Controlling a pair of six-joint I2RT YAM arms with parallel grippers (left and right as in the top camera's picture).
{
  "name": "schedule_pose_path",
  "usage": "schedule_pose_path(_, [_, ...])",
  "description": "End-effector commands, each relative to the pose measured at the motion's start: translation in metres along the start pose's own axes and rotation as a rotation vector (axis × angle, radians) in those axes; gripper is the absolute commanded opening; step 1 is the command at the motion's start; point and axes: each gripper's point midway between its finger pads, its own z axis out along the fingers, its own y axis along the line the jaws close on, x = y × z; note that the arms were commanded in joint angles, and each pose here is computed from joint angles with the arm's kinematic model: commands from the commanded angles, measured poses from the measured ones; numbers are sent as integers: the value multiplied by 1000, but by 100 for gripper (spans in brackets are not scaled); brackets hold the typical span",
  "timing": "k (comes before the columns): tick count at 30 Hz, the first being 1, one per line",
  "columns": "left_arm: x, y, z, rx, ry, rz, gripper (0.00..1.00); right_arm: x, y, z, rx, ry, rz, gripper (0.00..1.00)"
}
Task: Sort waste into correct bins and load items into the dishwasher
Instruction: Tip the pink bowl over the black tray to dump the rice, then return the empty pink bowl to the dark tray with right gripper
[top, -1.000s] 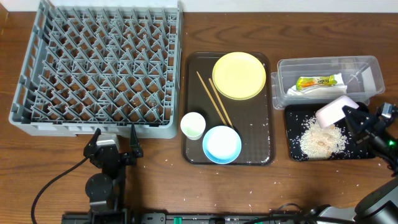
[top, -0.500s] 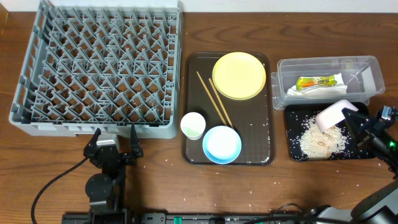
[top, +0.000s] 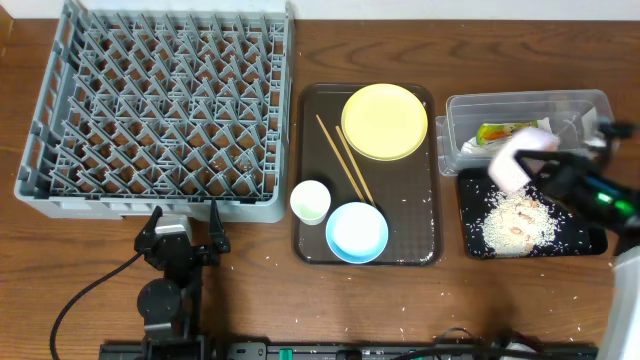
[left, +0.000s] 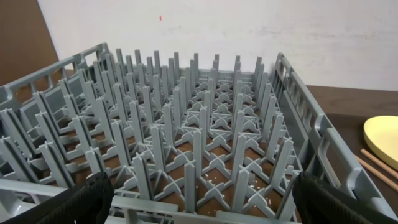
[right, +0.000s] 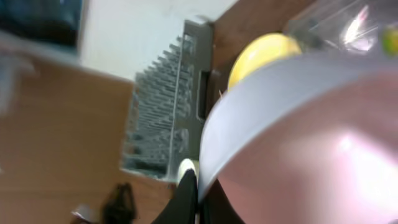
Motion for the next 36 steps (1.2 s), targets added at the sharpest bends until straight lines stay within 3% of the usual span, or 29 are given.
schedule_pose_path(1, [16,2,1,-6,47,13,93,9,34,13,204,11,-276,1])
schedule_pose_path(7, [16,2,1,-6,48,13,93,61,53,67,363,165,-526,1])
schedule_pose_path(12, [16,2,1,-6,47,13,93,107,23,123,526,368,-649,1])
schedule_pose_path(19, [16,2,1,-6,47,13,93,143,-36,168,653,585,-624,1])
schedule_pose_path(28, [16,2,1,-6,47,13,93,168,-76,191,711,711,-587,1])
schedule_pose_path(29, [16,2,1,-6,47,13,93,169,-77,192,713,714,-586,3])
schedule_pose_path(31, [16,2,1,-6,47,13,93,169,-79,194,714,714,-587,27])
schedule_pose_path(33, [16,2,1,-6,48,13,93,169,-78,194,712,712,-587,41])
schedule_pose_path(36, [16,2,1,-6,47,13,93,160,-67,194,700,705,-576,47])
